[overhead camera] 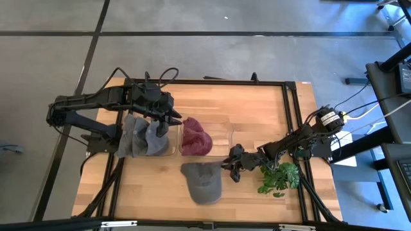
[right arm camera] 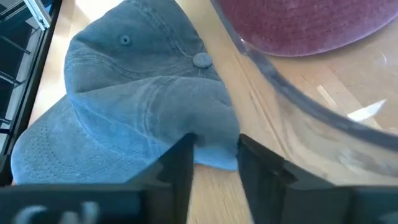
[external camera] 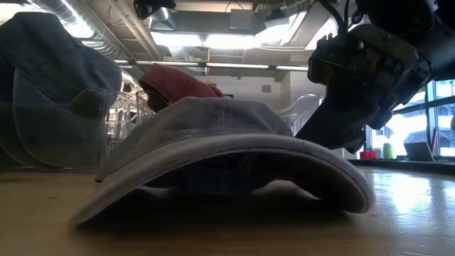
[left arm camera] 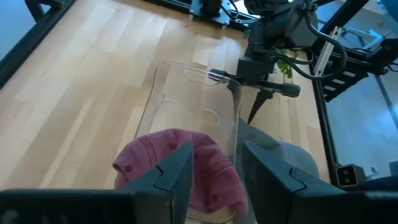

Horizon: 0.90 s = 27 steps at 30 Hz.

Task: Pick & Place hat
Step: Put the dark blue cap into the left transparent bin

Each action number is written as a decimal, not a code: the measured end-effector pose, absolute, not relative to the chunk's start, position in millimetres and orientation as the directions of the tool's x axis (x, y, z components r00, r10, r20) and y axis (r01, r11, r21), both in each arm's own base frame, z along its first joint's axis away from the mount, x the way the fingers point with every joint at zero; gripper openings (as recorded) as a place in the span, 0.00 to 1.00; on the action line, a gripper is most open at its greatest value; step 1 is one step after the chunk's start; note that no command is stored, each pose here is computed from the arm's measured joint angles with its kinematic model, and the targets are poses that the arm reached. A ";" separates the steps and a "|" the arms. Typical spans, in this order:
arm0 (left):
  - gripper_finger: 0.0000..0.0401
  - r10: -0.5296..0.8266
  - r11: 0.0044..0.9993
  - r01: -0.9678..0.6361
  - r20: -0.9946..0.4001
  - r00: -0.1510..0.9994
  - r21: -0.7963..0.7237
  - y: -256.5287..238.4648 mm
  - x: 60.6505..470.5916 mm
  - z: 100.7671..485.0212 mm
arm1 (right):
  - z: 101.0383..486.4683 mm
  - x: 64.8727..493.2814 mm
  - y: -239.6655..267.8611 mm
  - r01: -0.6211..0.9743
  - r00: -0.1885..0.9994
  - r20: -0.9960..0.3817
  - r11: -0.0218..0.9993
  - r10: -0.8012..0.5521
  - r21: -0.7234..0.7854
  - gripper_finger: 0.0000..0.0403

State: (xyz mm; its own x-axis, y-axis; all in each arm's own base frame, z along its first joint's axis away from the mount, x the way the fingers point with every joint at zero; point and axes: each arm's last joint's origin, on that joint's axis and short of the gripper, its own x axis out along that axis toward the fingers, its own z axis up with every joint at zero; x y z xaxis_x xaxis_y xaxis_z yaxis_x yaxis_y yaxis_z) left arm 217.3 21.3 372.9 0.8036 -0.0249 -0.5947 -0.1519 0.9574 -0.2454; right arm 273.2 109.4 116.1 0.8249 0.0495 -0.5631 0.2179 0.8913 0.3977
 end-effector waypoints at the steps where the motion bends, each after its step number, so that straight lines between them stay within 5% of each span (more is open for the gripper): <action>1: 0.33 -0.025 0.958 -0.152 -0.595 0.804 -0.245 21.3 217.3 372.9 | 116.2 273.3 109.5 0.218 0.825 -0.563 0.891 0.050 0.398 0.25; 6: 0.33 0.002 0.958 -0.172 -0.596 0.803 -0.228 22.1 217.3 372.9 | 117.4 274.0 110.7 0.192 0.829 -0.553 0.889 0.079 0.416 0.03; 20: 0.33 0.009 0.959 -0.175 -0.588 0.809 -0.225 22.4 217.9 373.8 | 164.4 286.3 117.9 0.069 0.896 -0.409 0.854 0.175 0.516 0.01; 27: 0.33 -0.044 0.961 -0.115 -0.549 0.835 -0.251 21.1 220.3 377.3 | 216.3 296.5 120.2 0.090 0.766 -0.635 0.960 0.103 0.265 0.00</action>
